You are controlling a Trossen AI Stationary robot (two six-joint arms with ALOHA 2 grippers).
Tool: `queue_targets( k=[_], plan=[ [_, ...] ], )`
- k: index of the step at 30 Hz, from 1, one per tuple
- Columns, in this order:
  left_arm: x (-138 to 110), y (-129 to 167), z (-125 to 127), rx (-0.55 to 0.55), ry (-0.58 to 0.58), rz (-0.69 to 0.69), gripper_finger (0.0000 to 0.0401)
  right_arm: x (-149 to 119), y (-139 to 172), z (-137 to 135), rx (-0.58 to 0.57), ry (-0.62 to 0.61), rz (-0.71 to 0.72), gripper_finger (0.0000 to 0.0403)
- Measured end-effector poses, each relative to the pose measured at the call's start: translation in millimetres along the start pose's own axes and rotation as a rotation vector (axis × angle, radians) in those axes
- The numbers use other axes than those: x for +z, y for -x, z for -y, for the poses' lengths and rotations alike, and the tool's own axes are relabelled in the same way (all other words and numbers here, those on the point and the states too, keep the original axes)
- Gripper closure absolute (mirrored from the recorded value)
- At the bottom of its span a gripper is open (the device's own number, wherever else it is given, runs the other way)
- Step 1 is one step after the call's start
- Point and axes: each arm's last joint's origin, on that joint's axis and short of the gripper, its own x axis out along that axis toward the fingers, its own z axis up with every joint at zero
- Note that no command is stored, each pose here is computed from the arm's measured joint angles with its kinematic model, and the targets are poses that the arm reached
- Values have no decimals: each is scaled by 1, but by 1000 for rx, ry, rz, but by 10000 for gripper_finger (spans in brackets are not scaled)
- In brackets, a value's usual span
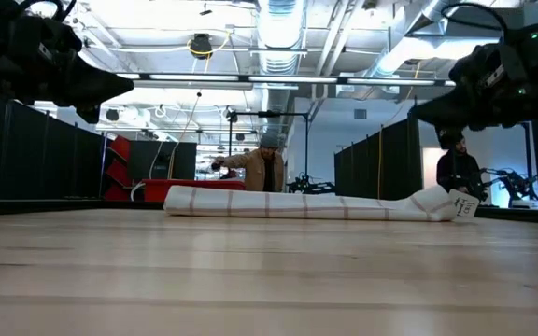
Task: Roll towel
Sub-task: Return to Home Position
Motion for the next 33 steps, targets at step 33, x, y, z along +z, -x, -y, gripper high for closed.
queue_targets(
  k=[33],
  plan=[
    [-12, -8, -3, 34, 49, -131, 401, -16, 1, 2, -14, -62, -152, 403]
  ],
)
